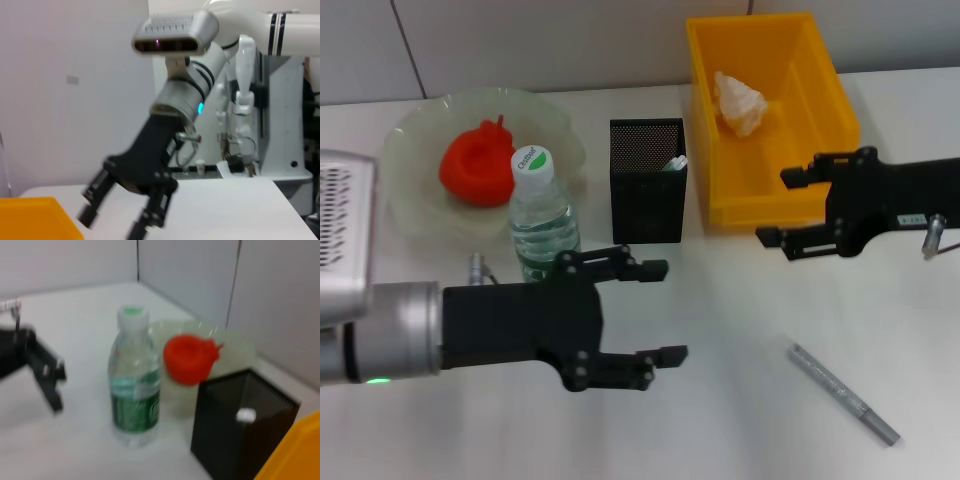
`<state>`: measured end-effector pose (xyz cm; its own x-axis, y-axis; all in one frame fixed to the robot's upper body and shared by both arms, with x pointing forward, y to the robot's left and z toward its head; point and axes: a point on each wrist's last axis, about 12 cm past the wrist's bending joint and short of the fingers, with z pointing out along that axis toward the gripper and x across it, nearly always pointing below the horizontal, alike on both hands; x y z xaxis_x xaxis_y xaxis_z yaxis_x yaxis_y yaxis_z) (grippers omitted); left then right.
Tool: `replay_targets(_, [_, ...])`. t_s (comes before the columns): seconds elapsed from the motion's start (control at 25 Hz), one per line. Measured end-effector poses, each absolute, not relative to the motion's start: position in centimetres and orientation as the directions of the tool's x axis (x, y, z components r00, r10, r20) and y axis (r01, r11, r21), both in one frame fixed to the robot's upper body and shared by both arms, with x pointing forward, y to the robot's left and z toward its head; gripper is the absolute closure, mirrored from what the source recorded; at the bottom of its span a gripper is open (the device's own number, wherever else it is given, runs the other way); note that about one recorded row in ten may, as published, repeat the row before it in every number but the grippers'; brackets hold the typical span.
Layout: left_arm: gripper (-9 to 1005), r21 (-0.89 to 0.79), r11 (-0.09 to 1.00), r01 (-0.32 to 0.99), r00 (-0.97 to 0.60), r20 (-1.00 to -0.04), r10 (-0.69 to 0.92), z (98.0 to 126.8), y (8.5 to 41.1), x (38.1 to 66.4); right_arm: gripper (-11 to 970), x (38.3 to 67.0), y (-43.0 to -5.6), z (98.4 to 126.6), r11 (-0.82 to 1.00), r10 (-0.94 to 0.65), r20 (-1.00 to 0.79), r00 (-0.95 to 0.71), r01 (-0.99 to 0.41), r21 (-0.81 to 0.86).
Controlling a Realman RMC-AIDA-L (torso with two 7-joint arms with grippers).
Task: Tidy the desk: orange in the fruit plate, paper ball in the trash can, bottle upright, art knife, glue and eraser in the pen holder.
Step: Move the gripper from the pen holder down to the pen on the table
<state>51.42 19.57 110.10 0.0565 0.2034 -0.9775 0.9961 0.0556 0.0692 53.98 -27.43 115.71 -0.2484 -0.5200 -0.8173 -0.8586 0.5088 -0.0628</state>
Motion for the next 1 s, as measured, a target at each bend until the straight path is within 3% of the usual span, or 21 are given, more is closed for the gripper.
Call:
replay_targets(0.44, [197, 0.060, 0.091, 0.994, 0.042, -0.982, 0.186, 110.0, 22.3, 51.1, 170, 53.3, -25.4, 116.0, 0.465, -0.661, -0.673, -0.333, -0.885, -0.019])
replay_targets(1.0, [197, 0.056, 0.086, 0.995, 0.039, -0.983, 0.178, 109.9, 21.9, 51.1, 171, 52.9, -24.4, 116.7, 0.502, -0.750, -0.476, -0.460, -0.864, 0.044])
